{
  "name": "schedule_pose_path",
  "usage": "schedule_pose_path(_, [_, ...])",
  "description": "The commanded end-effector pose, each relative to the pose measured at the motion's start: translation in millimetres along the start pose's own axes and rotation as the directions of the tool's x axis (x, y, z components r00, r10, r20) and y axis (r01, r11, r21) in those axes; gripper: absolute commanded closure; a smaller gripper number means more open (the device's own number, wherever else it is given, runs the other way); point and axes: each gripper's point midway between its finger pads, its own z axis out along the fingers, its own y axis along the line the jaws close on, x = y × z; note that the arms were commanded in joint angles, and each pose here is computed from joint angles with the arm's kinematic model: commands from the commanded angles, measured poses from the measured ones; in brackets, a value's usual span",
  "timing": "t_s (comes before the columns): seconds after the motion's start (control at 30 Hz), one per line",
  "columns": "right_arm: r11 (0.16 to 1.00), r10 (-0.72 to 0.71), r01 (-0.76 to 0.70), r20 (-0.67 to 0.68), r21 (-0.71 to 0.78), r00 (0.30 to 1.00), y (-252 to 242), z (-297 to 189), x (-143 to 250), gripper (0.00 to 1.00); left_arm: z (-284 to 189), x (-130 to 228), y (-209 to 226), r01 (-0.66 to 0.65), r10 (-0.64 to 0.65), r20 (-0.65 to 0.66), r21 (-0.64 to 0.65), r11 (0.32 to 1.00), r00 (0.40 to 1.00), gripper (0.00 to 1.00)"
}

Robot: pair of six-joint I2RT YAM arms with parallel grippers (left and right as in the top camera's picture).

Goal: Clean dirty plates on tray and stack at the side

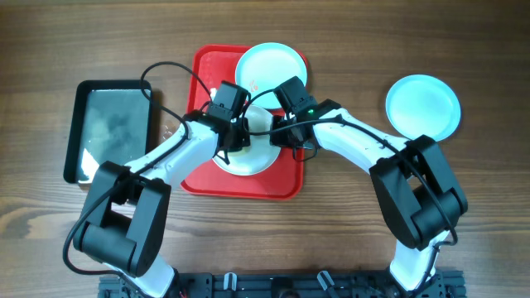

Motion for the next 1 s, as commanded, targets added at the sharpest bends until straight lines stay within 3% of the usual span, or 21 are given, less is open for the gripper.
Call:
schedule_pose_path(0.0, [0.999,0.028,-0.028,0.000,0.047,1.000,-12.1,9.2,1.9,0.95,3.3,-3.7,13.3,0.020,-0.018,0.032,-0.072,0.997,0.999,0.96])
schedule_pose_path(0.2, [0.999,0.028,-0.027,-0.007,0.038,1.000,-10.5,9.2,3.1,0.96,5.8,-7.5,35.3,-0.034,0.045,0.054,-0.200,0.979,0.997,0.96])
schedule_pose_path(0.33, [0.999,0.023,-0.023,-0.010,0.035,1.000,-10.0,9.3,3.5,0.96,6.3,-9.3,35.5,-0.035,0.048,0.060,-0.198,0.980,0.997,0.96])
schedule_pose_path(0.7, [0.999,0.002,-0.002,-0.012,0.032,1.000,-9.6,9.3,3.8,0.96,37.5,34.2,-8.4,-0.060,0.071,-0.148,0.074,0.995,0.986,0.96])
schedule_pose_path(0.97, [0.999,-0.005,0.005,-0.012,0.032,1.000,-9.5,9.3,3.8,0.96,27.3,54.3,-39.7,-0.132,0.199,-0.216,0.289,0.948,0.956,0.96])
